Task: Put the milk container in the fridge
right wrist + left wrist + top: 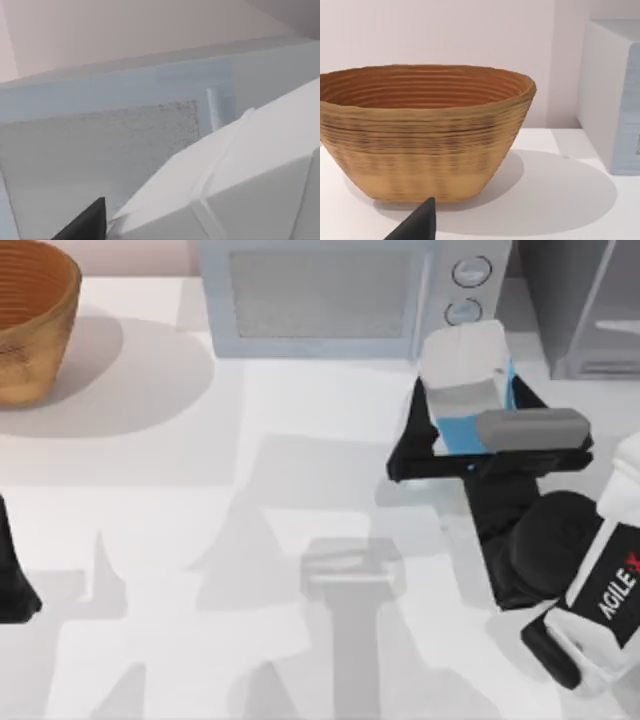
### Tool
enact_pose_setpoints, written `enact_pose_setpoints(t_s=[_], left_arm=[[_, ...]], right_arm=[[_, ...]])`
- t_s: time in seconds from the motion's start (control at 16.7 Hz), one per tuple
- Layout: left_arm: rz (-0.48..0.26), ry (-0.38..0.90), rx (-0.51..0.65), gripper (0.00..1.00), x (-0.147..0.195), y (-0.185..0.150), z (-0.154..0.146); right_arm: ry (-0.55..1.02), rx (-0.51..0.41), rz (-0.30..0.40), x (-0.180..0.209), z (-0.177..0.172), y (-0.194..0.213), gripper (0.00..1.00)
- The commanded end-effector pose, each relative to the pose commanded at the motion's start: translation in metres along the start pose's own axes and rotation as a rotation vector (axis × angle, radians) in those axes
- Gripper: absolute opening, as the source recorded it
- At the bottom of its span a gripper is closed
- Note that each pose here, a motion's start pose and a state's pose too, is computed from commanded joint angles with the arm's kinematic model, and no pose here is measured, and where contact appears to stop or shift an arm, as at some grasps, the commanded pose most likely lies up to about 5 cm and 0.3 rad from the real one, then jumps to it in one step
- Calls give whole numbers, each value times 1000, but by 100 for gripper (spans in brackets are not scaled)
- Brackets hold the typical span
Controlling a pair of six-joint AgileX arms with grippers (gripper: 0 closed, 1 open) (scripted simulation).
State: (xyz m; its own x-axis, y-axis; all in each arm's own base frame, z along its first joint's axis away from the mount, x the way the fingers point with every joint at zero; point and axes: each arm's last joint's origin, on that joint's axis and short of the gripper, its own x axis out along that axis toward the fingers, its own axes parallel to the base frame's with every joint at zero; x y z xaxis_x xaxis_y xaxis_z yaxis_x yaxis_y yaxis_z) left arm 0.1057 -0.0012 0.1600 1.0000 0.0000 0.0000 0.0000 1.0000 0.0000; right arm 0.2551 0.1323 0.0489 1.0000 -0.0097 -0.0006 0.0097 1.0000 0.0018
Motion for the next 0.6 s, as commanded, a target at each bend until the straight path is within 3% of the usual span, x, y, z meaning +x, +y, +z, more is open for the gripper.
enact_pose_setpoints(t_s=[0.3,0.36,0.6], left_arm=[[0,0,0,100,0,0,0],[0,0,0,100,0,0,0],[0,0,0,100,0,0,0]], right_arm=[[1,0,0,0,-1,0,100],[-8,35,74,9,-3,22,100],[3,9,16,15,-5,12,100]])
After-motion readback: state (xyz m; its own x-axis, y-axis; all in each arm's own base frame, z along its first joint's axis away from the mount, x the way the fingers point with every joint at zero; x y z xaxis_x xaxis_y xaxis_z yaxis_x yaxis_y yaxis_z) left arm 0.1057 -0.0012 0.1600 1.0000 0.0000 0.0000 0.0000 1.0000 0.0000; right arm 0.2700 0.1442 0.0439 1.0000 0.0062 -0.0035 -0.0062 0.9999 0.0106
